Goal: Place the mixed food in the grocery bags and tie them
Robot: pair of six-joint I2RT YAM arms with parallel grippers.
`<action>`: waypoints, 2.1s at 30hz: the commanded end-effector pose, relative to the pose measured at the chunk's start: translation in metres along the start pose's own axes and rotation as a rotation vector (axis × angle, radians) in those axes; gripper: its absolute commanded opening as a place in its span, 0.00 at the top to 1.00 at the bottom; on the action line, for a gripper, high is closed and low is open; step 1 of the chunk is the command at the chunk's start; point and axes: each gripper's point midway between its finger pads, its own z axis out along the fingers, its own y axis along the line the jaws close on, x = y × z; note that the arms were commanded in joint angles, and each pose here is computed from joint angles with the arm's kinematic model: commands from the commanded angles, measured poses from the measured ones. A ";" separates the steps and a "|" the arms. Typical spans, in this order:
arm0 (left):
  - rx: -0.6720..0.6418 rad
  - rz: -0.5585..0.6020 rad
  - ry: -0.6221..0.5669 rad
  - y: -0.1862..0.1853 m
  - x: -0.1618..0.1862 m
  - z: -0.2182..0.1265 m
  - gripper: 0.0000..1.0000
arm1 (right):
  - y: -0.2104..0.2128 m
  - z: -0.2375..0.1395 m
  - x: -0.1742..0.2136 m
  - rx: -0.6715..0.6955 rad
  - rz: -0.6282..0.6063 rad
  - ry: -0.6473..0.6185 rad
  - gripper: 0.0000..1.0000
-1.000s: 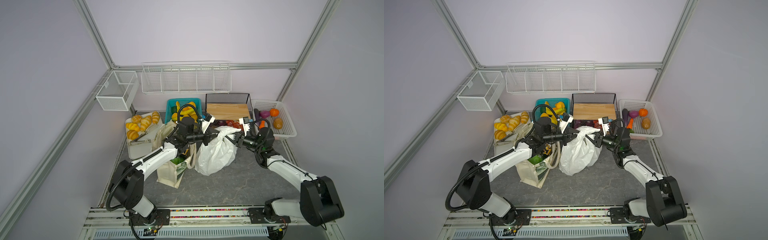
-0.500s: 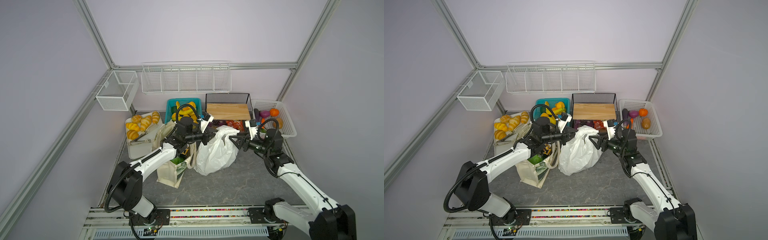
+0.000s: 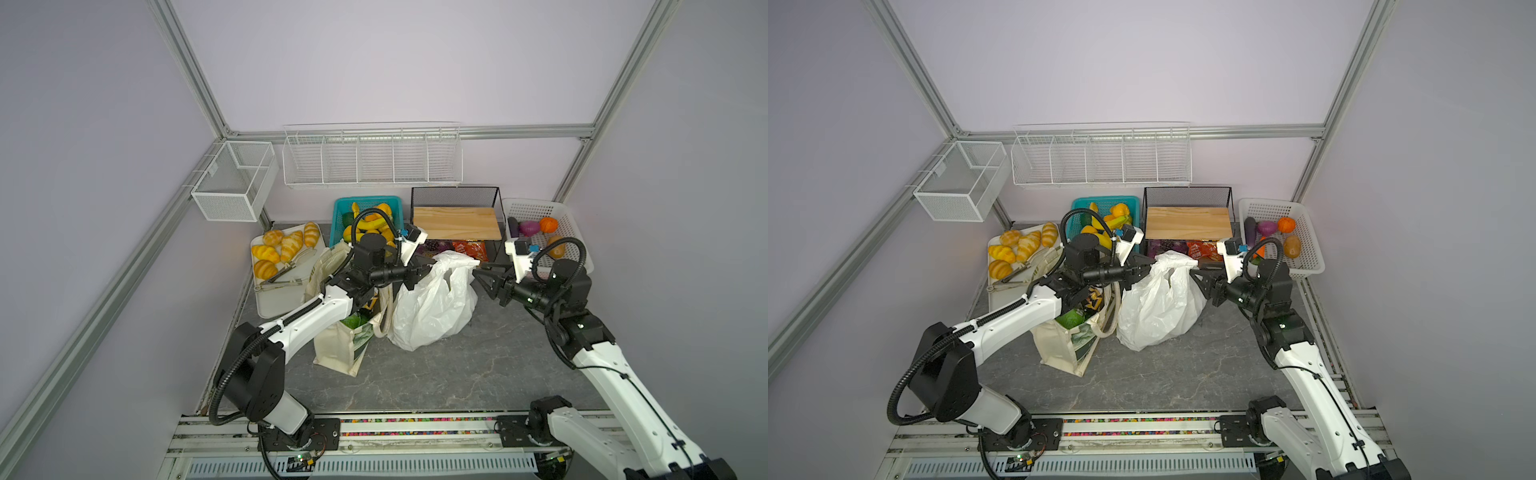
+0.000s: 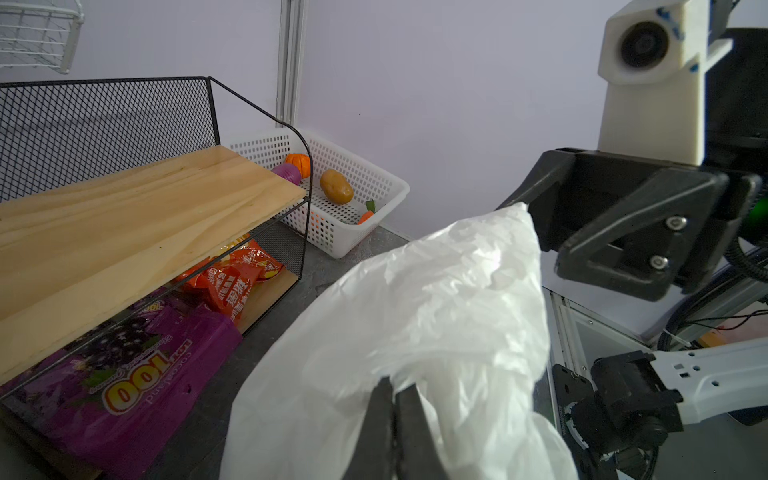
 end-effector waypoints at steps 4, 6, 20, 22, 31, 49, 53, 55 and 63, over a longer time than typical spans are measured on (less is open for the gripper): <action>0.028 0.007 -0.024 -0.004 -0.006 0.000 1.00 | 0.005 0.007 -0.007 -0.035 -0.030 0.007 0.57; 0.027 0.008 -0.024 -0.004 -0.007 0.000 1.00 | 0.002 0.009 -0.006 -0.033 -0.028 0.012 0.57; 0.031 0.011 -0.023 -0.004 -0.007 -0.001 1.00 | 0.006 0.013 -0.020 -0.051 -0.048 -0.007 0.61; 0.030 0.013 -0.022 -0.004 -0.006 -0.001 1.00 | 0.006 0.014 -0.021 -0.054 -0.049 -0.006 0.62; 0.030 0.014 -0.027 -0.005 -0.008 -0.002 1.00 | 0.006 0.015 -0.015 -0.054 -0.047 0.009 0.81; -0.199 0.021 -0.078 0.015 -0.030 -0.026 1.00 | -0.022 -0.007 0.022 0.177 0.079 0.164 0.94; -0.276 0.032 -0.078 0.025 -0.032 -0.032 1.00 | -0.031 -0.012 0.033 0.235 0.101 0.206 0.94; -0.307 0.033 -0.076 0.030 -0.032 -0.034 1.00 | -0.036 -0.014 0.037 0.265 0.112 0.224 0.94; -0.502 0.081 -0.028 0.060 -0.028 -0.048 1.00 | -0.061 -0.028 0.061 0.403 0.159 0.298 0.94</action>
